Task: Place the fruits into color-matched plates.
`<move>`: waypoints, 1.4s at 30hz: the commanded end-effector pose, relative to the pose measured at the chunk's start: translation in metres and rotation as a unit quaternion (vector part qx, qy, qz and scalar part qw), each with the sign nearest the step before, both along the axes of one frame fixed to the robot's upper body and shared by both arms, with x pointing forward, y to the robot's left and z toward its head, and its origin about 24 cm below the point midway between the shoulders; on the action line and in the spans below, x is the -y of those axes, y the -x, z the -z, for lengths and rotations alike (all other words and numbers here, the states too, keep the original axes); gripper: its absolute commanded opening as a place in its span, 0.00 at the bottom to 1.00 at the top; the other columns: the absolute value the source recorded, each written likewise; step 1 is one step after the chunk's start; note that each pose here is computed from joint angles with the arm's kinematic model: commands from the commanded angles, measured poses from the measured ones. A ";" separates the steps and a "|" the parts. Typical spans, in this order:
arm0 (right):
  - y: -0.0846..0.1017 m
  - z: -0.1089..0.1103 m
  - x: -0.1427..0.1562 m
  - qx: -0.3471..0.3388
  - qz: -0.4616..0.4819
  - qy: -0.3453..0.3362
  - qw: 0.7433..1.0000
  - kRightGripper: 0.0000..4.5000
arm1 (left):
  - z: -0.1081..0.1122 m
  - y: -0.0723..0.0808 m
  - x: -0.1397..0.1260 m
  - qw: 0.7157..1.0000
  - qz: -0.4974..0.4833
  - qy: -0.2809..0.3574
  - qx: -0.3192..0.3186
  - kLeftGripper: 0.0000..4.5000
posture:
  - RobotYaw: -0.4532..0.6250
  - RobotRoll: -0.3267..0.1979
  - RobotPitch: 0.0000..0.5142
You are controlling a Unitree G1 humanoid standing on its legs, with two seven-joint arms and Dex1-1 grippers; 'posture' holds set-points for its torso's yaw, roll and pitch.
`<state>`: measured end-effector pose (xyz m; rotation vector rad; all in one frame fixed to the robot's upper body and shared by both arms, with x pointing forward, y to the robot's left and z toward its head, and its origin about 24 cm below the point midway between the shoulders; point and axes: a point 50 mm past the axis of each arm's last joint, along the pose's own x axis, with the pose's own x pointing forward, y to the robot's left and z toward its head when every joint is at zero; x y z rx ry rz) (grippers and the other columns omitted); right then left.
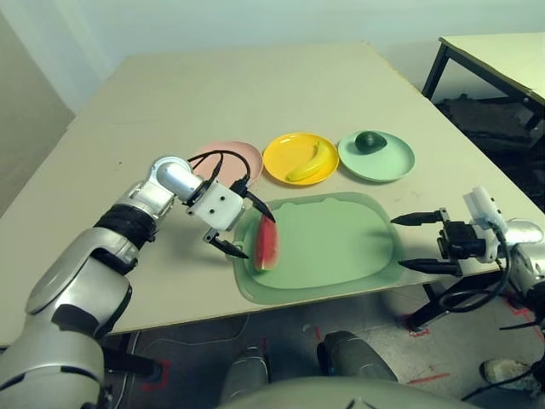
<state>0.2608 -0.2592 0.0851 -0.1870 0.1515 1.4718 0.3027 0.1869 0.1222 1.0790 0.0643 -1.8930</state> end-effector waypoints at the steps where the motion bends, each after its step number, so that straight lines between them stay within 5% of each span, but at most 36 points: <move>1: 0.000 -0.003 0.001 0.005 0.003 -0.004 1.000 1.00 | 0.008 0.002 -0.005 1.000 0.001 -0.022 -0.008 1.00 | 0.20 0.62 0.00; 3: -0.001 -0.001 0.002 0.001 0.010 -0.006 1.000 1.00 | 0.012 0.002 -0.006 1.000 -0.004 -0.026 -0.010 1.00 | 0.20 0.62 0.00; 6: 0.000 0.000 0.002 -0.003 0.013 -0.006 1.000 1.00 | 0.017 0.001 -0.005 1.000 -0.010 -0.024 -0.010 0.86 | 0.20 0.62 0.00; 14: -0.002 -0.004 0.000 0.002 0.015 -0.011 1.000 1.00 | 0.026 -0.001 -0.003 0.999 -0.024 -0.024 -0.009 0.33 | 0.20 0.62 0.00; 25: -0.003 -0.005 0.002 0.000 0.019 -0.005 1.000 1.00 | 0.028 0.000 -0.006 0.999 -0.043 -0.020 -0.020 0.30 | 0.20 0.62 0.00; 34: -0.008 -0.007 -0.002 0.002 0.023 -0.017 1.000 1.00 | 0.003 -0.011 -0.007 0.997 -0.075 0.012 -0.014 0.28 | 0.20 0.62 0.00; 40: -0.011 -0.008 -0.003 0.001 0.027 -0.024 0.999 1.00 | -0.009 -0.019 -0.015 0.995 -0.102 0.013 -0.007 0.00 | 0.21 0.62 0.00; 42: -0.013 -0.008 -0.004 0.001 0.027 -0.026 0.999 1.00 | -0.009 -0.018 -0.017 0.995 -0.103 0.011 -0.006 0.00 | 0.21 0.62 0.00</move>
